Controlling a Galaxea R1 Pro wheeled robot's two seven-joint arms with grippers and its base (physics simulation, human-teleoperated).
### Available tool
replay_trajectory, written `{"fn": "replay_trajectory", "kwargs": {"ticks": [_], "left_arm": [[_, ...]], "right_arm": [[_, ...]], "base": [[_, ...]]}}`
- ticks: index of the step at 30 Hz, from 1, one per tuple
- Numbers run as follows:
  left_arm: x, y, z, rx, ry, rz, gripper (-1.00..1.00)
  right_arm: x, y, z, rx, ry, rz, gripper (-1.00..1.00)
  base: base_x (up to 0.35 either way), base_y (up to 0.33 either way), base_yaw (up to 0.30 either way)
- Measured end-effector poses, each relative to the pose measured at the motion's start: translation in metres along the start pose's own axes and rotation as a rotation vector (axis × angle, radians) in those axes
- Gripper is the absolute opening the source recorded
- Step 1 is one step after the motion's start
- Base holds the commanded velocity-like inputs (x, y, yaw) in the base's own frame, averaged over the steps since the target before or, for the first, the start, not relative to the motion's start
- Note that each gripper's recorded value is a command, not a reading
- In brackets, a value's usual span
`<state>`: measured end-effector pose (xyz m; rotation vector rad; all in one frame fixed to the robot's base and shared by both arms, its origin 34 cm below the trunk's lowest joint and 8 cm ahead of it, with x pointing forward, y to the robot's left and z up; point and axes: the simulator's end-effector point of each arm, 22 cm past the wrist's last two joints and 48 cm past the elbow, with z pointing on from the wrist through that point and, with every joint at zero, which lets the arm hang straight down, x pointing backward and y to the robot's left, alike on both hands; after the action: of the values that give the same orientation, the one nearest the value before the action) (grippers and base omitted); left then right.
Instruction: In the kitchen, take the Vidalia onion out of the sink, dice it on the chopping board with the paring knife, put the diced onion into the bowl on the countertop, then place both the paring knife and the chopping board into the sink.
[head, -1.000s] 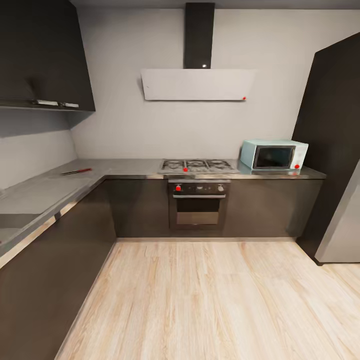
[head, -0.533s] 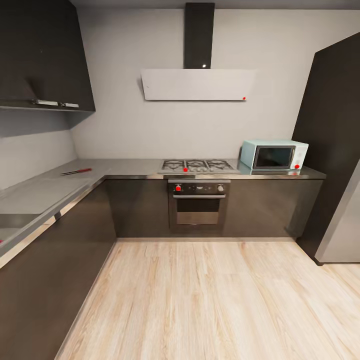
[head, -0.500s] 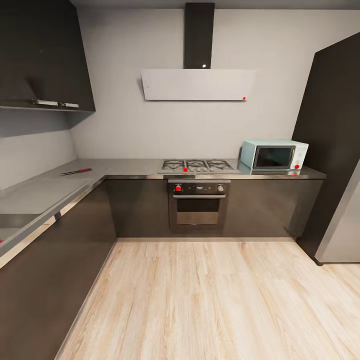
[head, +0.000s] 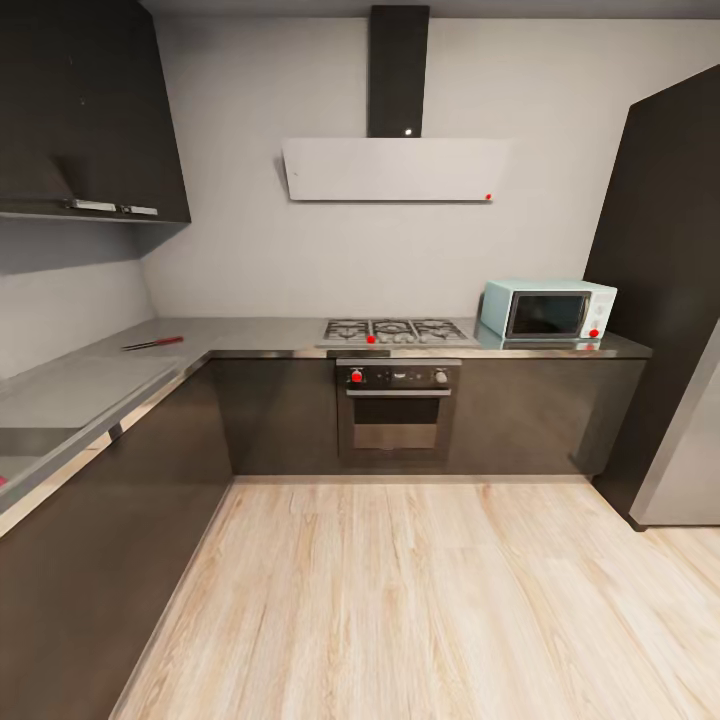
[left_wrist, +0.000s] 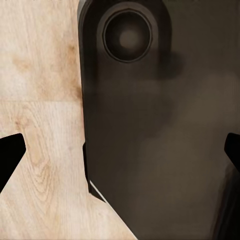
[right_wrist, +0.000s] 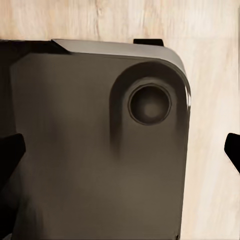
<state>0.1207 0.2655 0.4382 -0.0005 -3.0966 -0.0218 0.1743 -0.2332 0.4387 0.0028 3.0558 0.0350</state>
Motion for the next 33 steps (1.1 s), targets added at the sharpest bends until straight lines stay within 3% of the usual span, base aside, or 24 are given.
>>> {"fn": "replay_trajectory", "kwargs": {"ticks": [5, 6, 8, 28, 33], "left_arm": [[0.001, 0.0, 0.0, 0.0, 0.001, 0.0, 1.0], [0.0, 0.0, 0.0, 0.0, 0.0, 0.0, 1.0], [0.0, -0.002, 0.0, 0.002, 0.0, 0.0, 1.0], [-0.002, -0.009, 0.0, 0.011, -0.004, -0.007, 1.0], [-0.025, -0.011, -0.001, 0.013, -0.051, -0.01, 1.0]], "right_arm": [[-0.007, 0.0, 0.0, 0.0, -0.03, 0.0, 1.0], [-0.031, 0.0, -0.002, 0.0, -0.137, 0.0, 1.0], [-0.034, 0.0, -0.003, 0.0, -0.152, 0.0, 1.0], [-0.036, 0.007, -0.003, -0.009, -0.159, 0.007, 1.0], [-0.035, 0.005, -0.003, -0.009, -0.158, 0.001, 1.0]], "base": [[0.0, 0.0, 0.0], [0.0, 0.0, 0.0], [0.0, 0.0, 0.0], [0.0, 0.0, 0.0], [0.0, 0.0, 0.0]]}}
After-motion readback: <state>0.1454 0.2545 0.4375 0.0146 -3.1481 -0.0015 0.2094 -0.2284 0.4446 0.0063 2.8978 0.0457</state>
